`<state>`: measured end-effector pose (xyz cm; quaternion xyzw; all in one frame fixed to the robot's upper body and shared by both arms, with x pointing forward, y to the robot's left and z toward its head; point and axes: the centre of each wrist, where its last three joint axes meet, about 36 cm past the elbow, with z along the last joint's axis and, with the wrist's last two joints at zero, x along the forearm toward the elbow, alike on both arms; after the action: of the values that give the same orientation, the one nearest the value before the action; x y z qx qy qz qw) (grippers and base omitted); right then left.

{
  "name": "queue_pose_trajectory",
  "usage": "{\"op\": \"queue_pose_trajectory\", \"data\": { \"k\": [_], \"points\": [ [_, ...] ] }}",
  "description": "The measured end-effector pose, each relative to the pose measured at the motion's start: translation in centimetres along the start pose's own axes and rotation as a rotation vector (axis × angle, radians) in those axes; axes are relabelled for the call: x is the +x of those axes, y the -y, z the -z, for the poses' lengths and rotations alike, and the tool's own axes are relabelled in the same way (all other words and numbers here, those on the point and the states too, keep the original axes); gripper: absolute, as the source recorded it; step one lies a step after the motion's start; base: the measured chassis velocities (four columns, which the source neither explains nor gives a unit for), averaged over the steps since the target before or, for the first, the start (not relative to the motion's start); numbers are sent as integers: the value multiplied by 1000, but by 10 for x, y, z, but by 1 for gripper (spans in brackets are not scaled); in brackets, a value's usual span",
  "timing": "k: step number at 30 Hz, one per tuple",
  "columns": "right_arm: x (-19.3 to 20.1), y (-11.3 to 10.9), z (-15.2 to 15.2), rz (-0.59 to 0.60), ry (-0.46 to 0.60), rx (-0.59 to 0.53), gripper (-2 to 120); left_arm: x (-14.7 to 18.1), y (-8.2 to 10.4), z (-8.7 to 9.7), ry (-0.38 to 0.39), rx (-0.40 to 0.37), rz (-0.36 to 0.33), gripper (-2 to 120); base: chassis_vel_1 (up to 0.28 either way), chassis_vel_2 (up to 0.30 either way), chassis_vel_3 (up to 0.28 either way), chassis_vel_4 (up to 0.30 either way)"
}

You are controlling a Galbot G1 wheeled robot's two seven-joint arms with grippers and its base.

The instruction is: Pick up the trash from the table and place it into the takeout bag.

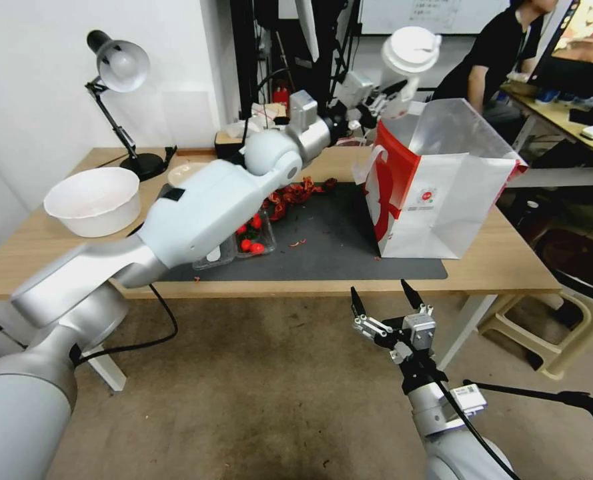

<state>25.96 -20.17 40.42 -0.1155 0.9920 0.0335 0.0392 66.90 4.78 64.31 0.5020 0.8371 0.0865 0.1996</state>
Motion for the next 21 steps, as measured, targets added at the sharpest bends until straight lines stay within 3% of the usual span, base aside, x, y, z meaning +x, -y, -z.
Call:
{"op": "queue_pose_trajectory", "data": {
  "k": [9, 16, 17, 19, 21],
  "points": [
    [1, 0, -1, 5, -6, 3, 100, -14, 8, 2, -42, -106, -104, 0, 0, 0, 0, 0],
    [2, 1, 0, 5, -3, 5, 100, -22, 14, 1, -71, -131, -137, 23, 0, 0, 0, 0],
    [2, 1, 0, 5, -2, 5, 100, -23, 14, 0, -78, -135, -139, 31, 0, 0, 0, 0],
    [2, 1, 0, 5, -1, 4, 100, -23, 14, 0, -80, -136, -139, 31, 0, 0, 0, 0],
    [2, 1, 0, 6, 0, 4, 100, -23, 13, -2, -89, -140, -139, 44, 0, 0, 0, 0]
  ]
}}
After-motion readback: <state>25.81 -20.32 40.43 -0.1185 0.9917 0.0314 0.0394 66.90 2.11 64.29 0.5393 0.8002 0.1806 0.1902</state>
